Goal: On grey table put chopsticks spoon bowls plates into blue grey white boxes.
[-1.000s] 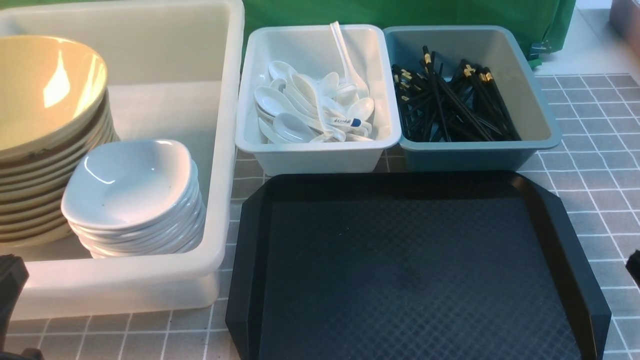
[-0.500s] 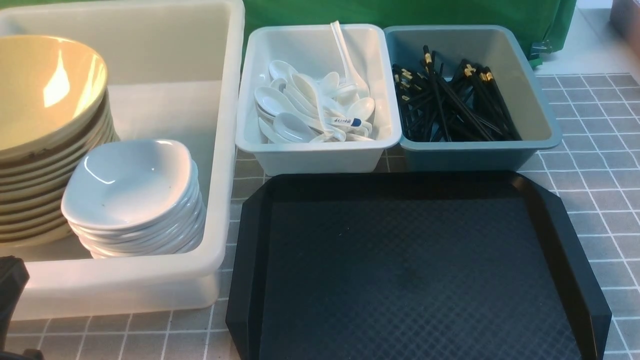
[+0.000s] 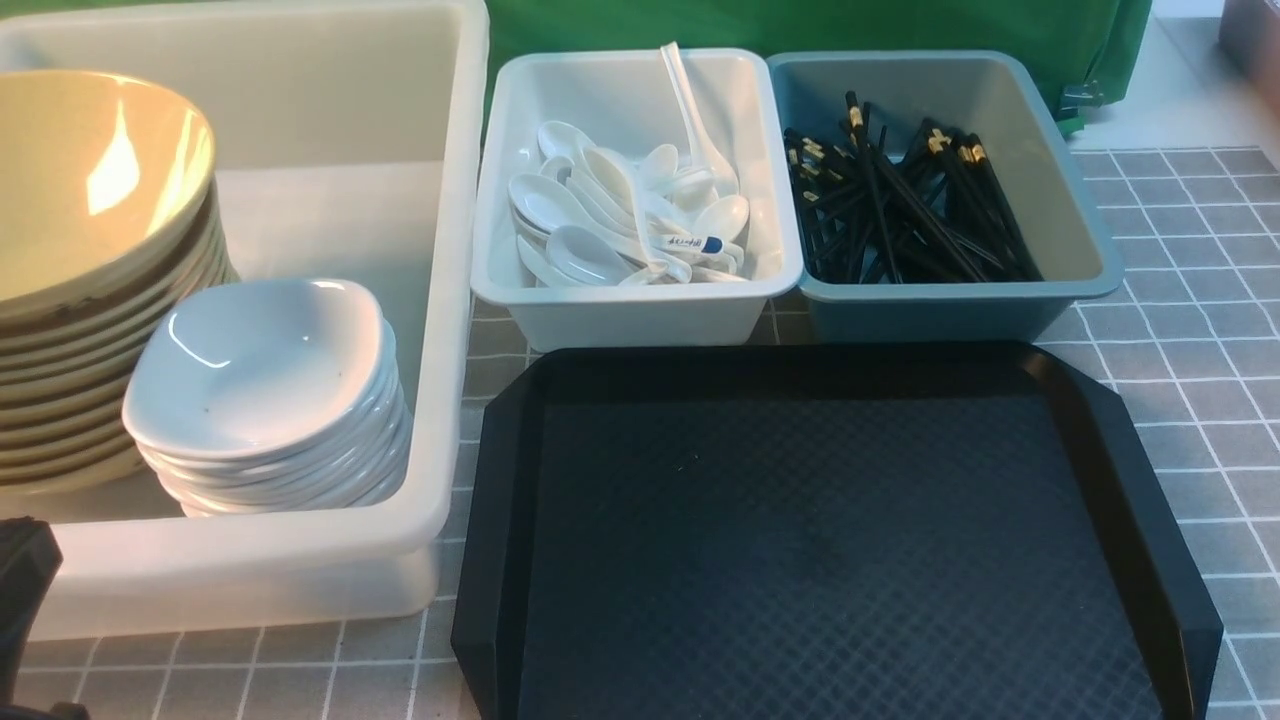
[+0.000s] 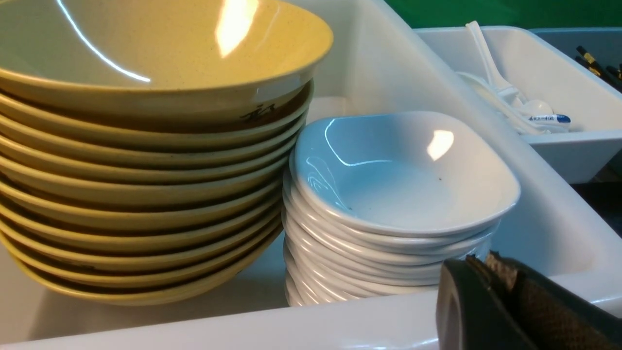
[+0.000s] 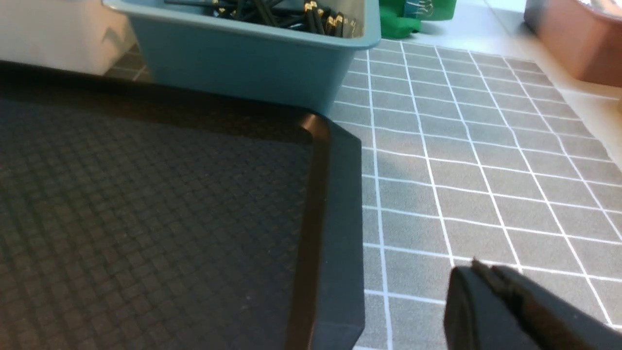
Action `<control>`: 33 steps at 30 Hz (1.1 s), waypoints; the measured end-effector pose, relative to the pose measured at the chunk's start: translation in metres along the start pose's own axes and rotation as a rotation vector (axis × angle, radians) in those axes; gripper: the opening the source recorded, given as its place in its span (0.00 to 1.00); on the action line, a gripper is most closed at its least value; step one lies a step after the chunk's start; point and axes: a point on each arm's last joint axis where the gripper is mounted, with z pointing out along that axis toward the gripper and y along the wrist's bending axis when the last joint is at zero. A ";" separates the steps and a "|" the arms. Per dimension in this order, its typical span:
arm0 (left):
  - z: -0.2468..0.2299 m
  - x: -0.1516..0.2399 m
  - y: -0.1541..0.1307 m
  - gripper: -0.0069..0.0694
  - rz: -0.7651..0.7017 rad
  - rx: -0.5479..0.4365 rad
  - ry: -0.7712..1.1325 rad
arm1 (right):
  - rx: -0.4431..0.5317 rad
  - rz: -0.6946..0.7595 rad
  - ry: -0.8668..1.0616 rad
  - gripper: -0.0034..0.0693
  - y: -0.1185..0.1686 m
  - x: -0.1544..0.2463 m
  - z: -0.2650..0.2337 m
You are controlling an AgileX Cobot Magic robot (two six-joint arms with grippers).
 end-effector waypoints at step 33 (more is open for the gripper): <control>0.009 0.060 0.015 0.08 -0.055 -0.134 -0.016 | 0.001 -0.011 0.001 0.15 0.000 0.000 0.000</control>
